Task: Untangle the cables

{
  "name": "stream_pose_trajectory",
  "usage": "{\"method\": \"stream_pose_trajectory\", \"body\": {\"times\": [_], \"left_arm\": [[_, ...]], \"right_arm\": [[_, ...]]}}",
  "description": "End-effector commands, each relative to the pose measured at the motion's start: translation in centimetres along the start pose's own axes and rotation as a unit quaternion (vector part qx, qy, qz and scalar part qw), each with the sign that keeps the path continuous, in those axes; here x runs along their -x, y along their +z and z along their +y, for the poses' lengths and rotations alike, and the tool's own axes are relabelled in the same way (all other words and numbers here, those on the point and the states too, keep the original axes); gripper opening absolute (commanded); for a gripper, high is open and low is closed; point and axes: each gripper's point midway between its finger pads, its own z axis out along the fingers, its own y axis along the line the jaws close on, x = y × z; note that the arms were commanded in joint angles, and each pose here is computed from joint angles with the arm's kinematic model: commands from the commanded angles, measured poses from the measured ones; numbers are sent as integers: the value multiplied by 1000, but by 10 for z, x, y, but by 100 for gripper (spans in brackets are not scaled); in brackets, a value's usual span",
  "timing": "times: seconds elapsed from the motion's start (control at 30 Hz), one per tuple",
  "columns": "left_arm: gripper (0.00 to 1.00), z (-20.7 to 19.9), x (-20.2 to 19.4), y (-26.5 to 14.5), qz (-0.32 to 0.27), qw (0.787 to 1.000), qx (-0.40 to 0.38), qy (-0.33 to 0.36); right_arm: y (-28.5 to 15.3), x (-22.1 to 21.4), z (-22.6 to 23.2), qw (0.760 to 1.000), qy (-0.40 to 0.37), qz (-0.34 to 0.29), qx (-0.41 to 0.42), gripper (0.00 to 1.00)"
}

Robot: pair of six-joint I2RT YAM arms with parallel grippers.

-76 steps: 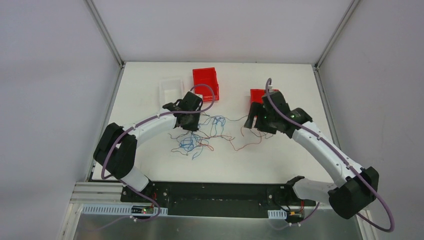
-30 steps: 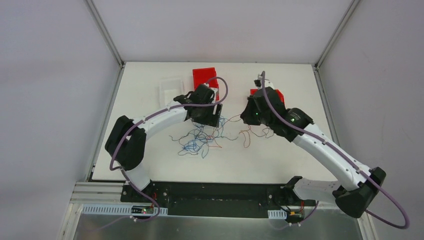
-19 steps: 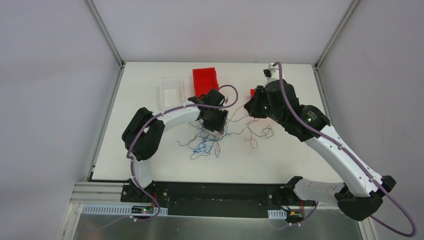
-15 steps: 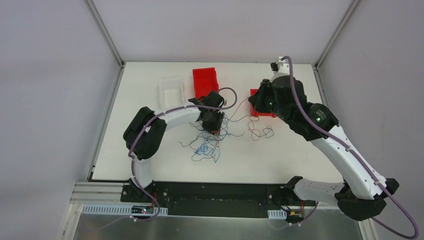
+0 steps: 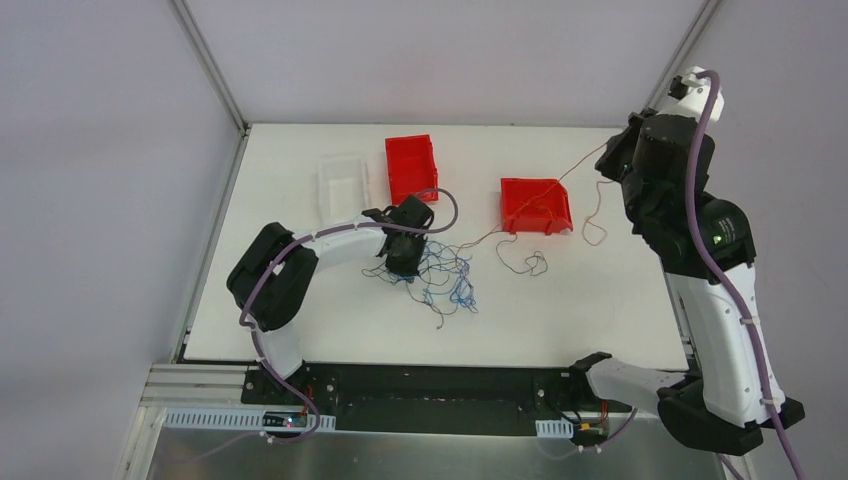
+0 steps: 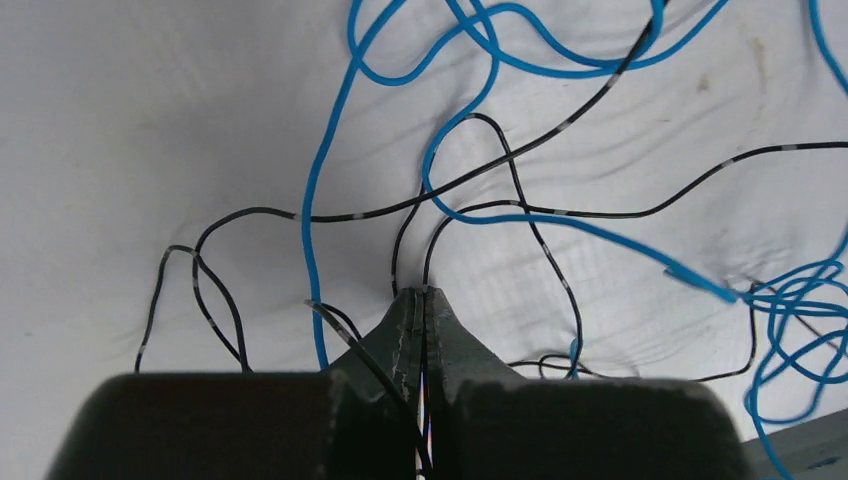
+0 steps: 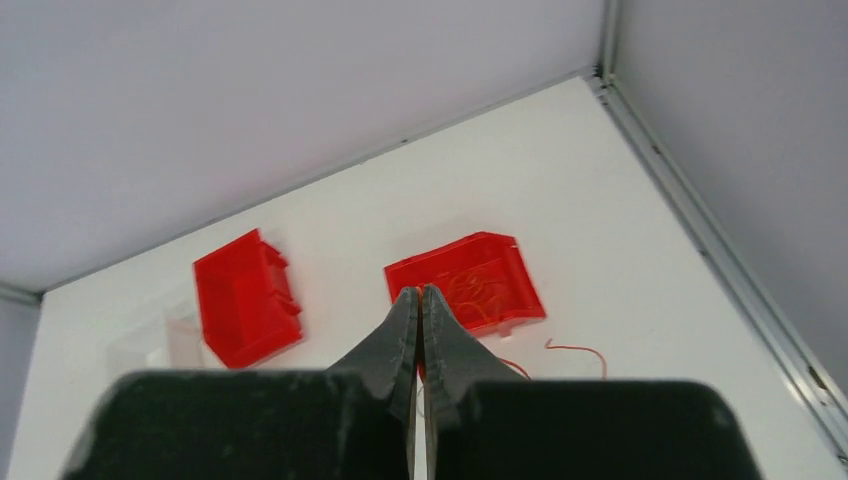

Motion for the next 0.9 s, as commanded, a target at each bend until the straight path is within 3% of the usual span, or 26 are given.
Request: {"method": "stream_pose_trajectory", "body": {"times": [0.0,0.33,0.53,0.87], "left_arm": [[0,37,-11,-13,5,998,66,9],[0,65,-13,-24,-2,993,117,0],[0,58,-4,-33,-17,995,101,-2],[22,39,24,-67,-74,995,59,-7]], "right_arm": [[8,26,-34,997,-10,-31,-75,0],[24,57,-62,988,2,-58,-144,0],[61,45,-35,996,-9,-13,-92,0],[126,16,-19,996,-9,47,-81,0]]}}
